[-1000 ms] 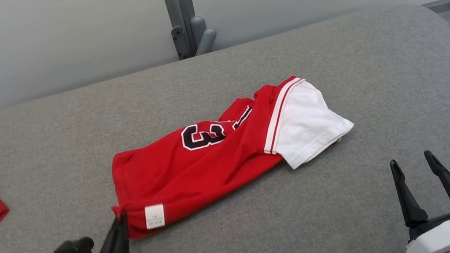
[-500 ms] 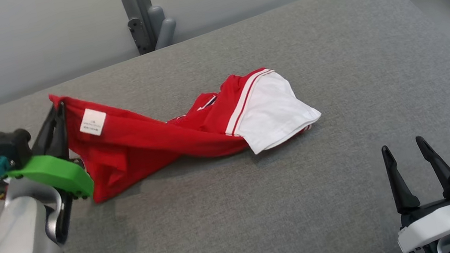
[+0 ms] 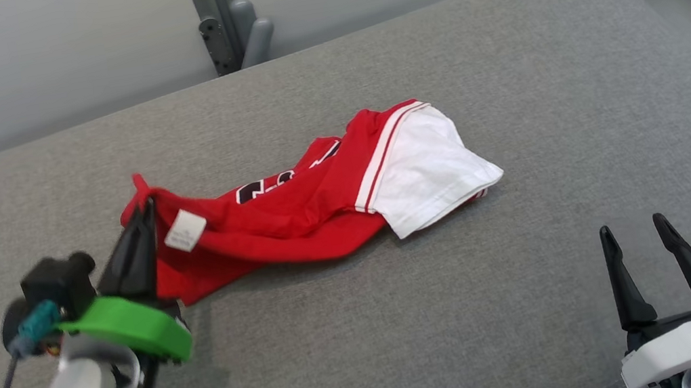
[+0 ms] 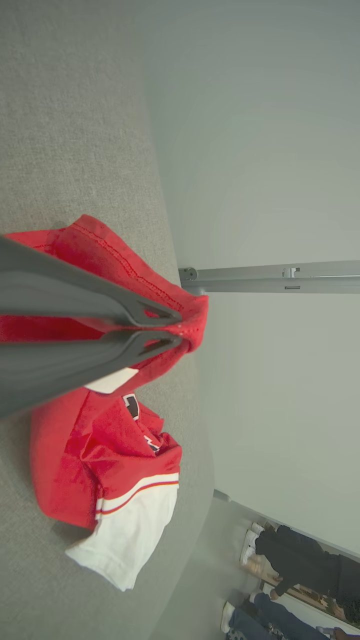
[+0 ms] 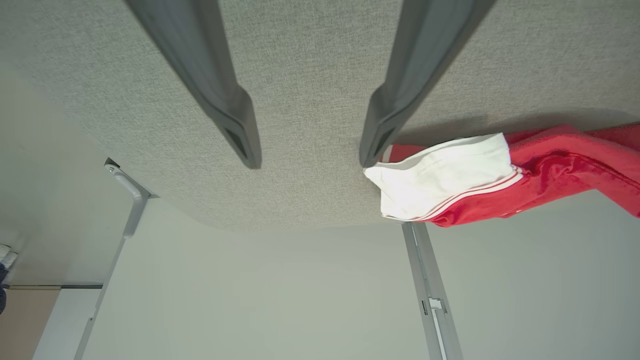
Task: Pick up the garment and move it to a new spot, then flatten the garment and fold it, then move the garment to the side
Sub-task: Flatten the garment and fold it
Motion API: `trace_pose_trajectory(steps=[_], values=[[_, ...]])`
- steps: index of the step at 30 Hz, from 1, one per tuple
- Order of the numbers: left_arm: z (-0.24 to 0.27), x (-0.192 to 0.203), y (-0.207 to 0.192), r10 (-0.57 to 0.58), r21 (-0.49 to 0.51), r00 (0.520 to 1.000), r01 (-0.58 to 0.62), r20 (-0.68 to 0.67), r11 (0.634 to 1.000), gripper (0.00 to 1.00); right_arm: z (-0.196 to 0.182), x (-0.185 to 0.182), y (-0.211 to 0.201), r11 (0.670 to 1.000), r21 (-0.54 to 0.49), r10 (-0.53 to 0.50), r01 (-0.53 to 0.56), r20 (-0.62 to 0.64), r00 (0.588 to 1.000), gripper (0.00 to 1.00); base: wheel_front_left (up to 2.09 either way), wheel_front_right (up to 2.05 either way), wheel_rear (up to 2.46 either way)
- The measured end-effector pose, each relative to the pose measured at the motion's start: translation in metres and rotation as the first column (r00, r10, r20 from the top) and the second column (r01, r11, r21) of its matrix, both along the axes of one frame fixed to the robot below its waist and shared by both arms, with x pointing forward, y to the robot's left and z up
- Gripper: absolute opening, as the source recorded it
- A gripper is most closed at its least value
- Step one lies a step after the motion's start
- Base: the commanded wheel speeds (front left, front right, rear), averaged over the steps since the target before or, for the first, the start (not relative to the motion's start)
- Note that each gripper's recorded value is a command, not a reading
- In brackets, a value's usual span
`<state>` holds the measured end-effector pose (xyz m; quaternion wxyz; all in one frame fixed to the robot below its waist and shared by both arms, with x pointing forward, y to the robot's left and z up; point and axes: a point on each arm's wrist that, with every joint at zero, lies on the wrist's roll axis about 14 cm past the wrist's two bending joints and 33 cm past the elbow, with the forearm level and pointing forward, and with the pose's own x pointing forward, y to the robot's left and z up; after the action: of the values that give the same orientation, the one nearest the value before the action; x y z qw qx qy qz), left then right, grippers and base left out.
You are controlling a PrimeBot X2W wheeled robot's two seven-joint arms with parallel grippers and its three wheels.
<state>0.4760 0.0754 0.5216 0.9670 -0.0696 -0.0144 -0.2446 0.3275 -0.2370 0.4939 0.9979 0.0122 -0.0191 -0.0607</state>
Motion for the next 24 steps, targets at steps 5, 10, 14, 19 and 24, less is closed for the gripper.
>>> trace_pose_trajectory(steps=[5,10,14,19,24], values=[[-0.045,-0.054,0.021,0.051,-0.042,0.989,-0.057,-0.137,0.997,0.00,0.000,0.007,0.017,0.998,0.007,0.057,-0.057,0.006,0.998,1.00,0.00,0.00,0.00],[-0.074,-0.099,0.041,0.122,-0.068,0.964,-0.141,-0.235,0.988,0.00,0.003,0.019,0.038,0.992,0.009,0.127,-0.127,0.020,0.992,1.00,0.00,0.00,0.00],[-0.093,-0.130,0.051,0.169,-0.073,0.939,-0.199,-0.299,0.977,0.00,0.003,0.025,0.054,0.983,0.009,0.181,-0.181,0.018,0.983,1.00,0.00,0.00,0.00],[-0.102,-0.151,0.061,0.221,-0.087,0.916,-0.263,-0.334,0.961,0.00,0.005,0.031,0.070,0.972,0.007,0.233,-0.233,0.026,0.972,1.00,0.00,0.00,0.00],[-0.114,-0.166,0.063,0.240,-0.085,0.896,-0.291,-0.375,0.953,0.04,0.007,0.032,0.077,0.967,0.004,0.256,-0.256,0.031,0.966,1.00,0.00,0.00,0.00]])
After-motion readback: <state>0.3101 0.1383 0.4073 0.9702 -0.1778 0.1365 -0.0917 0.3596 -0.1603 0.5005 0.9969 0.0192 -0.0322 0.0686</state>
